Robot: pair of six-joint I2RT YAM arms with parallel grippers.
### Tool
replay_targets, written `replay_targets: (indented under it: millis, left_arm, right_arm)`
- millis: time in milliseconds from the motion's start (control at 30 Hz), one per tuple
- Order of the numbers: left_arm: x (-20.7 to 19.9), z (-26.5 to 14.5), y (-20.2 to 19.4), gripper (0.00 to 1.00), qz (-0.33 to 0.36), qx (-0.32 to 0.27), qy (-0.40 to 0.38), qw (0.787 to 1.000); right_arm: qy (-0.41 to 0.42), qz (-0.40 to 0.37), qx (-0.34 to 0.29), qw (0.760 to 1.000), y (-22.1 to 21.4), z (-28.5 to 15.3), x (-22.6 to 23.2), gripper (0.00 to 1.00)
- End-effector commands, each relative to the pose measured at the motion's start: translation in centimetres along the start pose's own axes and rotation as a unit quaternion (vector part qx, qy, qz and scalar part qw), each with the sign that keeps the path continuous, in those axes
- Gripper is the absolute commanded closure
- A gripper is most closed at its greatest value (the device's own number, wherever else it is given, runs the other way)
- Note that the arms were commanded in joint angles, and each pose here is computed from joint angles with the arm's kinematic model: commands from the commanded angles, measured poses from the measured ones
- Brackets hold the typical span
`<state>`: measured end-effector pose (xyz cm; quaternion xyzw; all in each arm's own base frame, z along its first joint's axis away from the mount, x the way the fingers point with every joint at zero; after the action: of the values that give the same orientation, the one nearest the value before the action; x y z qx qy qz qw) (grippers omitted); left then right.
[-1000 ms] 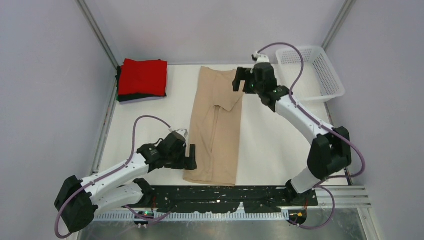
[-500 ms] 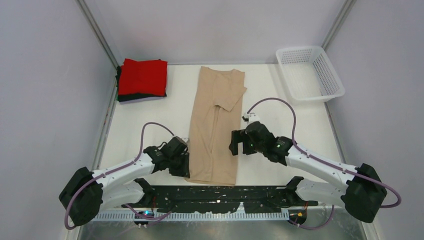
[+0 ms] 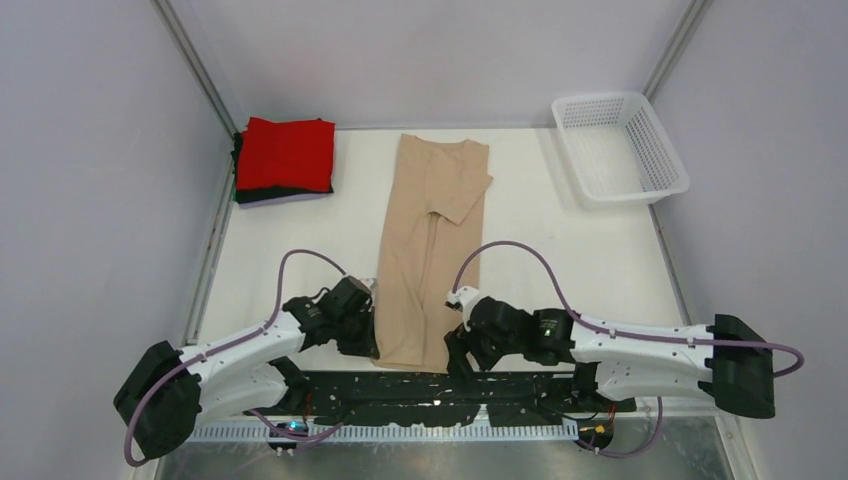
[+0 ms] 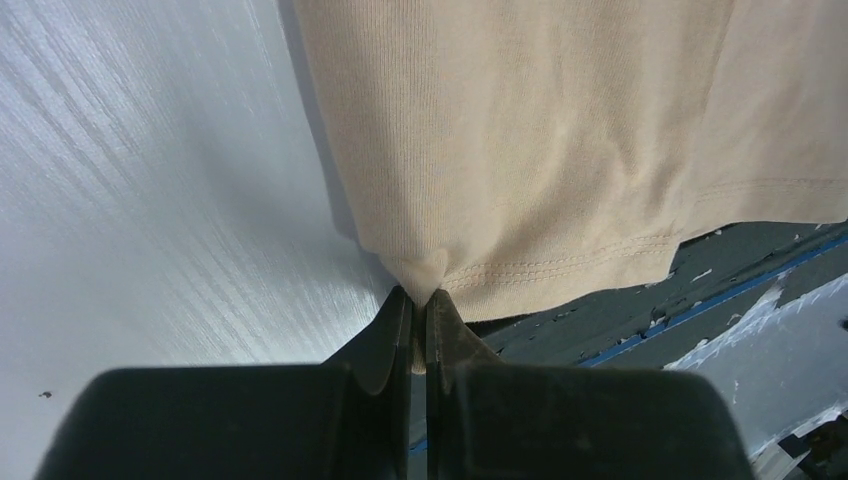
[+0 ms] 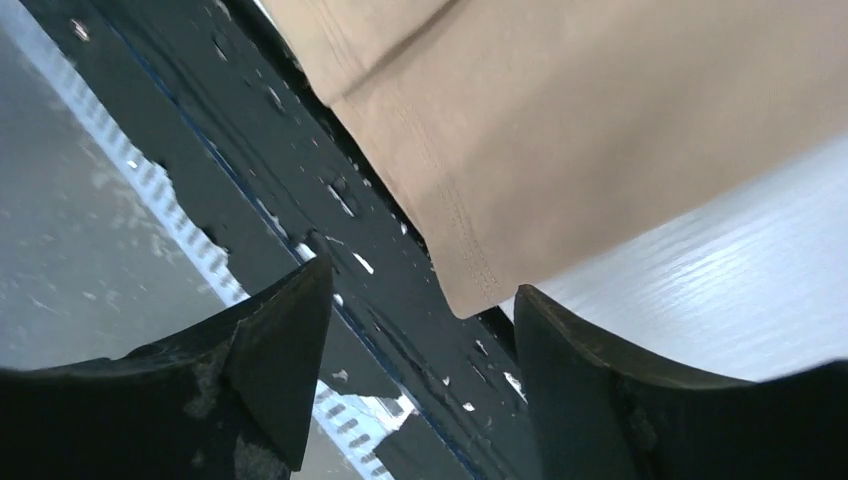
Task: Fold and stack the t-shirts
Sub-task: Grab the bottom of the folded rectangular tshirt with both arms, then fold the folded rectangular tshirt in 1/3 of the way
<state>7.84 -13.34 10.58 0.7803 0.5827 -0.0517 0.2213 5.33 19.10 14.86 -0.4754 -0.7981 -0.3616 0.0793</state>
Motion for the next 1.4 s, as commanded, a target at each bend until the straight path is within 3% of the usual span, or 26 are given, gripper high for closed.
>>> replay_targets:
  millis: [0,367,533,600,700,833,1033,1200,1367]
  left_arm:
    - [0.0,-0.1,-0.6,1.00,-0.008,0.013,-0.013,1.000]
    - [-0.5,-0.6,-0.4,1.00,-0.010,-0.013,-0.048,0.999]
    - [-0.7,-0.7,-0.4,1.00,-0.011,-0.012,-0.055,0.998]
    - [-0.7,-0.8,-0.5,1.00,-0.011,-0.011,-0.056,0.998]
    - [-0.8,-0.9,-0.4,1.00,-0.011,-0.014,-0.062,0.998]
    - [-1.3,-1.5,0.0,1.00,-0.004,-0.027,-0.085,0.996]
    - [-2.6,-3.4,3.0,1.00,0.006,-0.098,-0.070,0.993]
    - [-3.8,-4.9,6.6,1.00,0.011,-0.146,-0.038,0.988]
    - [-3.5,-4.9,10.0,1.00,-0.015,-0.171,-0.007,0.985]
  right_arm:
    - [-0.024,-0.012,0.034,0.999,-1.1,1.5,0.1,0.30]
    - [-0.111,-0.010,0.029,0.993,-1.6,3.3,-0.8,0.60]
    - [-0.132,-0.017,0.054,0.990,-2.8,3.5,-1.2,0.61]
    - [-0.144,-0.024,0.058,0.988,-3.0,3.7,-1.2,0.67]
    - [-0.144,-0.028,0.049,0.988,-2.7,3.7,-0.7,0.85]
    - [-0.127,-0.023,0.015,0.992,-1.5,2.9,0.4,0.90]
    - [-0.129,0.002,-0.110,0.986,1.7,1.9,1.4,0.95]
    - [-0.132,0.008,-0.147,0.980,4.1,1.8,1.4,0.95]
    - [-0.101,0.061,-0.179,0.977,6.9,1.8,-0.5,0.95]
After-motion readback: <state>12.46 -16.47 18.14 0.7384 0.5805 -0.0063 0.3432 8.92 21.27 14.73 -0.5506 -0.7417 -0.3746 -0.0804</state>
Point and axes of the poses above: each gripper's point midway between its finger pads, its own z axis out along the fingers, its own x axis along the line the jaws close on, y = z × x, the point moved 10 cm from there along -z, back along the fingers, and after that the axes turned 10 degrees about z, right-handed, at the moved point
